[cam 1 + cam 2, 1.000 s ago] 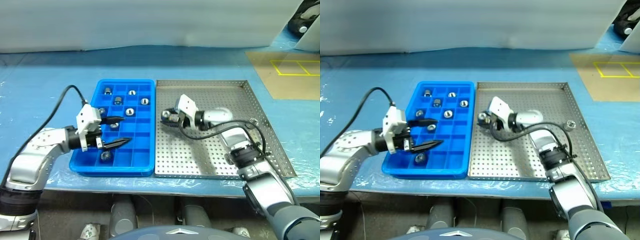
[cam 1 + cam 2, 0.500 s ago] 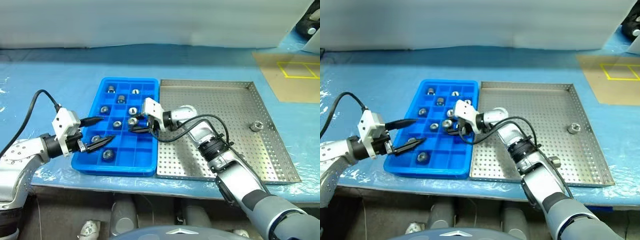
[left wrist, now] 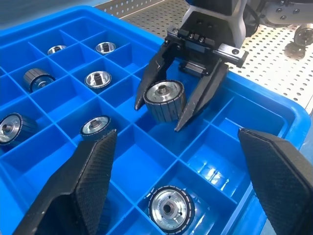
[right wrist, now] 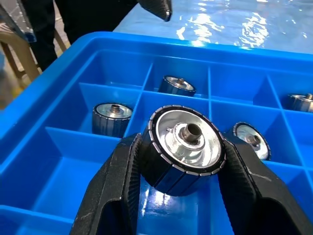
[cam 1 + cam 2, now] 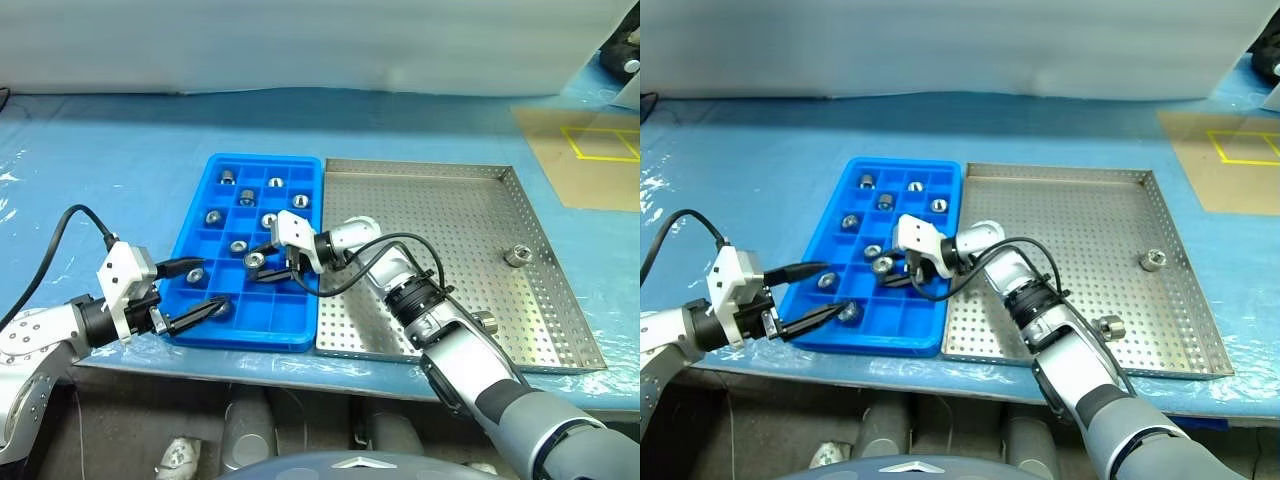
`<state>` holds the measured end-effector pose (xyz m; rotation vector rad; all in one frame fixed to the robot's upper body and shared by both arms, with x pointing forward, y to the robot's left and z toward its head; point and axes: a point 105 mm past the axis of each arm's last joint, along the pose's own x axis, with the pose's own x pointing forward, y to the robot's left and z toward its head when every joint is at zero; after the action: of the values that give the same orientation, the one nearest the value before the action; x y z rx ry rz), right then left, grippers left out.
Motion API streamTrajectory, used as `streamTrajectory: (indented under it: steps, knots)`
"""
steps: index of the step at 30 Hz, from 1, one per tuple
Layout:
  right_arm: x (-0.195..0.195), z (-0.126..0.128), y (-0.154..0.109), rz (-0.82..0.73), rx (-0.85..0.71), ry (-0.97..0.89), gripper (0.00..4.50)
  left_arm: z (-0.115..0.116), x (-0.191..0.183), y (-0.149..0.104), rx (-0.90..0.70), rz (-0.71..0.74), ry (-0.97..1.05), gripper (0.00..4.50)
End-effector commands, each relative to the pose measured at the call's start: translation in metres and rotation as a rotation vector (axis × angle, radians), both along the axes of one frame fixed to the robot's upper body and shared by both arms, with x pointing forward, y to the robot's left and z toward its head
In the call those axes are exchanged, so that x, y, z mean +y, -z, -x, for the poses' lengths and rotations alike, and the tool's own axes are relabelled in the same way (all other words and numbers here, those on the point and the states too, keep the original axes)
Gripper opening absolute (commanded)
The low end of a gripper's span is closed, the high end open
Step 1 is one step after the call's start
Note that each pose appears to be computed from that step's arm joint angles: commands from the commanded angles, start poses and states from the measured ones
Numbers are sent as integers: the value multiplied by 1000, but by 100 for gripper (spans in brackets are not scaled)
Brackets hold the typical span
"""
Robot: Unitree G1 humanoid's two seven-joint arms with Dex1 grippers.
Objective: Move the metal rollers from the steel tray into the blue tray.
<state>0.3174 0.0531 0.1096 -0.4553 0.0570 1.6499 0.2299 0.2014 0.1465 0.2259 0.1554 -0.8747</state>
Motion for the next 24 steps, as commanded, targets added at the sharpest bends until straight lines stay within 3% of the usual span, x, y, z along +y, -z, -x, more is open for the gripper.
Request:
streamTrajectory:
  steps: [1,4,10,16,19,24]
  knots:
    - [0,1,-2,3,-21,-32,218,1,-6,-9,-40,-1,26,420]
    - [-3,-7,-5,6,-34,25,305,-3,-9,-11,-50,2,38,420]
    - [-15,-20,-21,-37,-69,98,305,-15,-18,-16,-75,19,79,420]
    - [-40,-34,-55,-130,-77,205,305,-31,-34,-18,-93,41,161,420]
    - [-72,-56,-68,-168,-47,361,305,-45,-48,-23,-113,85,205,420]
    - [-149,-92,-58,-134,-75,696,305,-57,-73,-19,-106,115,307,420]
